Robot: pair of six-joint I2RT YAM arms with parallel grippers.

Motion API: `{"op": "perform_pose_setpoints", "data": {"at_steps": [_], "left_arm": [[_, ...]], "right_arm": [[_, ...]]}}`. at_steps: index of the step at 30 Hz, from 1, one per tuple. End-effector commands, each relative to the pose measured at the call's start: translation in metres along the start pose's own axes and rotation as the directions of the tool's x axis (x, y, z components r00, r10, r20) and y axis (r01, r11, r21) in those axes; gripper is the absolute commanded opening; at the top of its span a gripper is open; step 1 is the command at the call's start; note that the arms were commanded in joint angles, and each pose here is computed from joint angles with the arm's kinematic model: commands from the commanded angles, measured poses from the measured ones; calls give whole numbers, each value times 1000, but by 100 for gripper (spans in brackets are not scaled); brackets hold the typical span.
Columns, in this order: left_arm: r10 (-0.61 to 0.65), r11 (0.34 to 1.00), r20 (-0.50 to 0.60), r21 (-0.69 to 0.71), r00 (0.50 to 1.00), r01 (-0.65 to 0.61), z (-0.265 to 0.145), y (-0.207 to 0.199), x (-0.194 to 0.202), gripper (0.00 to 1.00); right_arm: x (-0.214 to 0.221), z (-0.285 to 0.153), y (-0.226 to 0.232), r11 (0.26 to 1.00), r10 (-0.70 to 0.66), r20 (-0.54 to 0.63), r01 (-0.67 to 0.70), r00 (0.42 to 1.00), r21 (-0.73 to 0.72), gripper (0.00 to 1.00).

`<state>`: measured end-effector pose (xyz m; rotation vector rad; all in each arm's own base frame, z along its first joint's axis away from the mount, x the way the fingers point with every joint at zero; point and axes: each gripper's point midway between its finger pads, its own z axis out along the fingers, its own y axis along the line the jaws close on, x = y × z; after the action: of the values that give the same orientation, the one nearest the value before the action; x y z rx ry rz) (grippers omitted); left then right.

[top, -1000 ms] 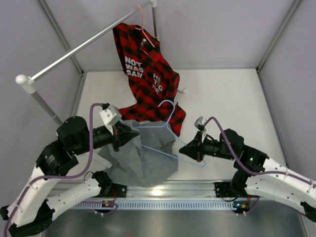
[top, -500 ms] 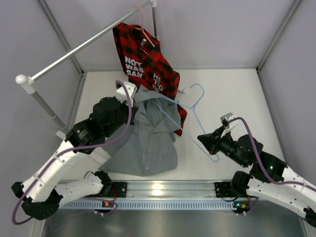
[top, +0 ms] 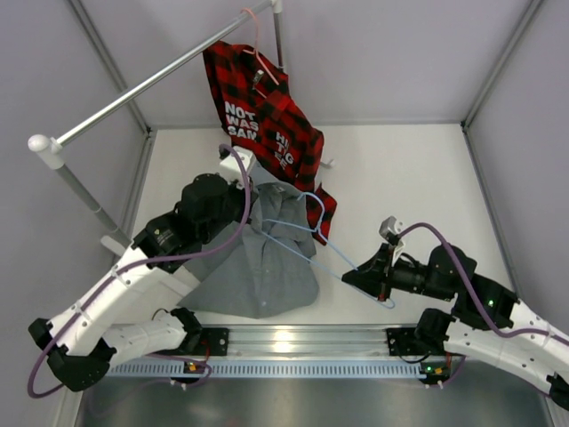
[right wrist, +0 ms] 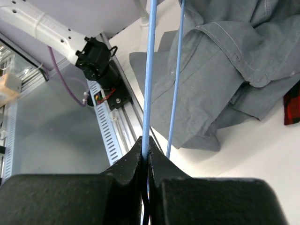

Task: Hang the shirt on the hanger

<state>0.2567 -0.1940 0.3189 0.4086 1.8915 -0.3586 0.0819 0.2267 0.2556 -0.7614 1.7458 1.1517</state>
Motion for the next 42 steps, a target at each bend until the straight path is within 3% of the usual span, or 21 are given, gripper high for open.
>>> {"op": "perform_pose_setpoints", "data": {"at_steps": [1,5,11,19,27,36,42], "left_arm": [[-24,999,47,24,999,23,1,-5,-8,0],[-43,995,59,88,997,37,-5,-14,-8,0],[-56,996,72,73,996,50,-9,-10,-7,0],[-71,985,56,160,996,61,-8,-28,-12,0],[-45,960,46,280,998,30,-11,-50,-18,0],[-24,833,31,554,999,3,-45,-96,-24,0],[-32,821,82,571,996,-20,-65,-96,-45,0]], "right_arm": [[-19,1,24,993,-12,70,20,997,-118,0],[-33,10,4,1000,20,134,-20,991,-7,0],[-26,31,-32,983,-25,39,18,999,181,0],[-60,36,-41,965,-74,126,40,989,258,0],[-86,57,-21,987,-84,215,52,973,152,0],[-82,76,-45,971,-122,257,62,959,233,0],[-84,77,-19,989,-136,300,114,944,89,0]]}}
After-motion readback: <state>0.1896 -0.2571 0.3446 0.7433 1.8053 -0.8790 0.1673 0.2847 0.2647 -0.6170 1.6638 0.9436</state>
